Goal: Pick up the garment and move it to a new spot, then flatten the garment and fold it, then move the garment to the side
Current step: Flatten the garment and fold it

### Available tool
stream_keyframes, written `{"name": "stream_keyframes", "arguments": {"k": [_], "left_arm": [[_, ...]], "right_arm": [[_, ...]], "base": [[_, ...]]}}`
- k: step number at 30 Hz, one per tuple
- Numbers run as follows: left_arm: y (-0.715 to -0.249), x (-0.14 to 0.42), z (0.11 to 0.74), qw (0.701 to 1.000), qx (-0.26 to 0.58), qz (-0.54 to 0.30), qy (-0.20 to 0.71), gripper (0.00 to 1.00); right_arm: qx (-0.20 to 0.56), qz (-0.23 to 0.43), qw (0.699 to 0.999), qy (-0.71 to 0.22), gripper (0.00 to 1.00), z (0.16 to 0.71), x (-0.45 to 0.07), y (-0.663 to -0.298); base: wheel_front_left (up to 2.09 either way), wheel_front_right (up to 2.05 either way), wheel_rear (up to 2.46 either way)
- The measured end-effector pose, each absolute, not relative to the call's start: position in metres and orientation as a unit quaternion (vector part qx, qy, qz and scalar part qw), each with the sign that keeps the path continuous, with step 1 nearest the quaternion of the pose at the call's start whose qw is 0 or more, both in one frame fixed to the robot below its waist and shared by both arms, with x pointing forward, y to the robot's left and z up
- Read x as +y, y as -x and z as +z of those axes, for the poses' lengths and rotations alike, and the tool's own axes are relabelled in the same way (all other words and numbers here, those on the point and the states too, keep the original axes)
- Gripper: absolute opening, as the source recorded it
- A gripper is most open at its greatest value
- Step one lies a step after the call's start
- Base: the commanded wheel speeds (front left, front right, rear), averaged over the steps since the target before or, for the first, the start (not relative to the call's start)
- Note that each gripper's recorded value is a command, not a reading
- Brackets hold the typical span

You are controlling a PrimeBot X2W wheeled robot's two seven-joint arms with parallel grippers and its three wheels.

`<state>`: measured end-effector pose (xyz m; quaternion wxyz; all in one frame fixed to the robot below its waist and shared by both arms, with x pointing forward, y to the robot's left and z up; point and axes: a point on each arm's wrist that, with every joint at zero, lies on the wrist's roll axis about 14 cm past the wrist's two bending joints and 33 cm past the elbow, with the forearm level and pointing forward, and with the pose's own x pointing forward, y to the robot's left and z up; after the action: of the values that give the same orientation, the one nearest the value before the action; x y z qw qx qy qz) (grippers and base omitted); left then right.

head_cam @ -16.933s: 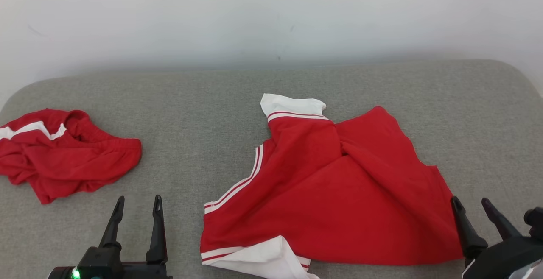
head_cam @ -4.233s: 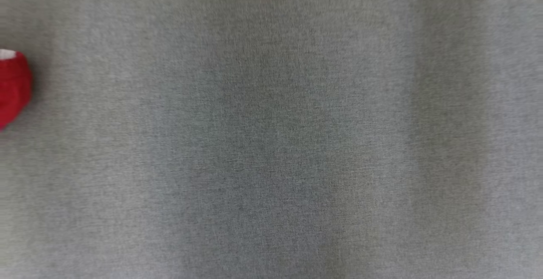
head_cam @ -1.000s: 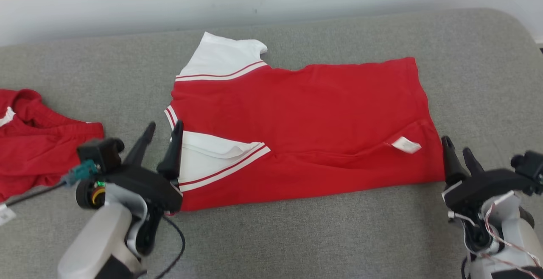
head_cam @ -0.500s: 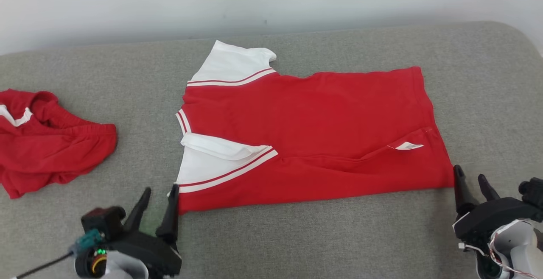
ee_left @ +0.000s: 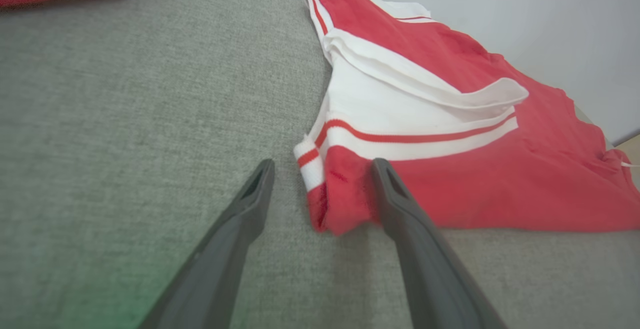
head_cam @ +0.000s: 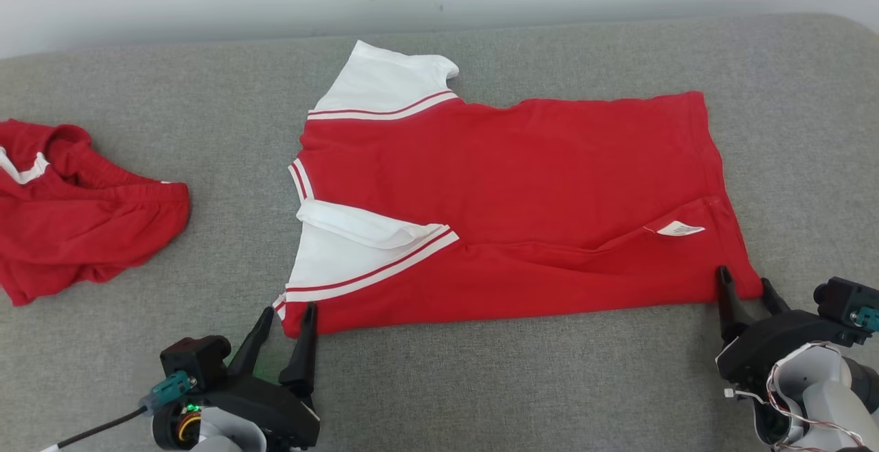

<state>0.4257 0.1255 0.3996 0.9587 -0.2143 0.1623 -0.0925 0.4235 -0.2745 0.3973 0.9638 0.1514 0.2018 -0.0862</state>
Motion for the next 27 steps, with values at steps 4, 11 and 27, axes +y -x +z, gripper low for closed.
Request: {"name": "stream_keyframes", "arguments": {"k": [4,11,27], "left_arm": [[-0.427,0.117,0.391,0.954,0.178,-0.098,0.221,1.0],[-0.428,0.113,0.389,0.952,0.186,-0.104,0.218,0.0],[-0.369,0.155,0.411,0.971,0.143,-0.044,0.185,0.0]], "right_arm": [[0.206,-0.084,0.964,-0.147,0.26,0.392,-0.272,-0.428],[0.19,-0.078,0.966,-0.155,0.0,0.397,-0.266,-0.43],[0.154,-0.055,0.969,-0.184,0.0,0.418,-0.249,-0.368]], "base": [[0.0,0.0,0.0],[0.0,0.0,0.0],[0.0,0.0,0.0]]}}
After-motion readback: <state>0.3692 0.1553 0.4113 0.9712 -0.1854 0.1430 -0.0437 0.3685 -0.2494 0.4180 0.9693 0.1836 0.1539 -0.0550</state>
